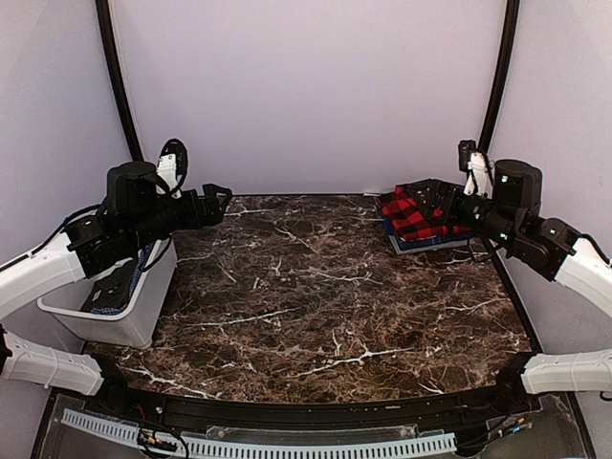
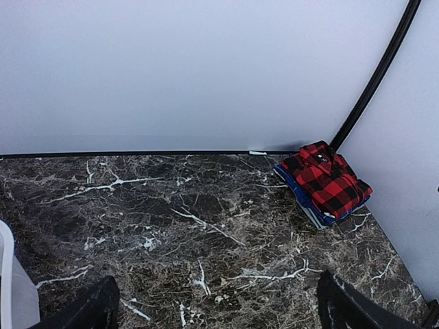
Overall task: Fold and stack the long sleeve shirts
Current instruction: Reset both arms
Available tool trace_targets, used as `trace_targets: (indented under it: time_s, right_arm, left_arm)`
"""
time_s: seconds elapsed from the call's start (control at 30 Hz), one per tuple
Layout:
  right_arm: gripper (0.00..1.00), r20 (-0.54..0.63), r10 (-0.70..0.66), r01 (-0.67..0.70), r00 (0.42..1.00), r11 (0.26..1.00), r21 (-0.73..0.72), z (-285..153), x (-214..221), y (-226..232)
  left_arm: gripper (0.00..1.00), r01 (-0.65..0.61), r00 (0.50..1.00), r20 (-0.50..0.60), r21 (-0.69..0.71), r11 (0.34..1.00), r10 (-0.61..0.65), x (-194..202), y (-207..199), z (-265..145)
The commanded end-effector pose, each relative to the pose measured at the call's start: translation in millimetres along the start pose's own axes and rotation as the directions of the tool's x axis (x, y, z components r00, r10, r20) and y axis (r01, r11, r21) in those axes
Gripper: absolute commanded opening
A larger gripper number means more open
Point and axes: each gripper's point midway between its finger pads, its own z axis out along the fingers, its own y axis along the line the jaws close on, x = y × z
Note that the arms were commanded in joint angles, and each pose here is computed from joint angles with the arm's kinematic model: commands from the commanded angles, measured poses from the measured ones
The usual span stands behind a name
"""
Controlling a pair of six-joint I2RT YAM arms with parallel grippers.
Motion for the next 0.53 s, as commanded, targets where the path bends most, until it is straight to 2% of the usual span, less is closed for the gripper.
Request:
trace_targets:
  time_s: [0.0,0.5]
  right_arm:
    - [0.99,0.009,-0.004,0.004,1.000,1.000,0.000,-0.2,-0.5,0.3]
    - [0.99,0.008,0.006,-0.006,1.000,1.000,-0.002,1.1,2.1,-0.2]
  left_arm:
    - [0.99,0.016,0.998,0.053,-0.003,1.000,-0.016,-12.7,2.9,-7.2]
    - [0.99,0.009,0.998,0.066,-0.002,1.000,-0.009,-15.5,2.3,-7.2]
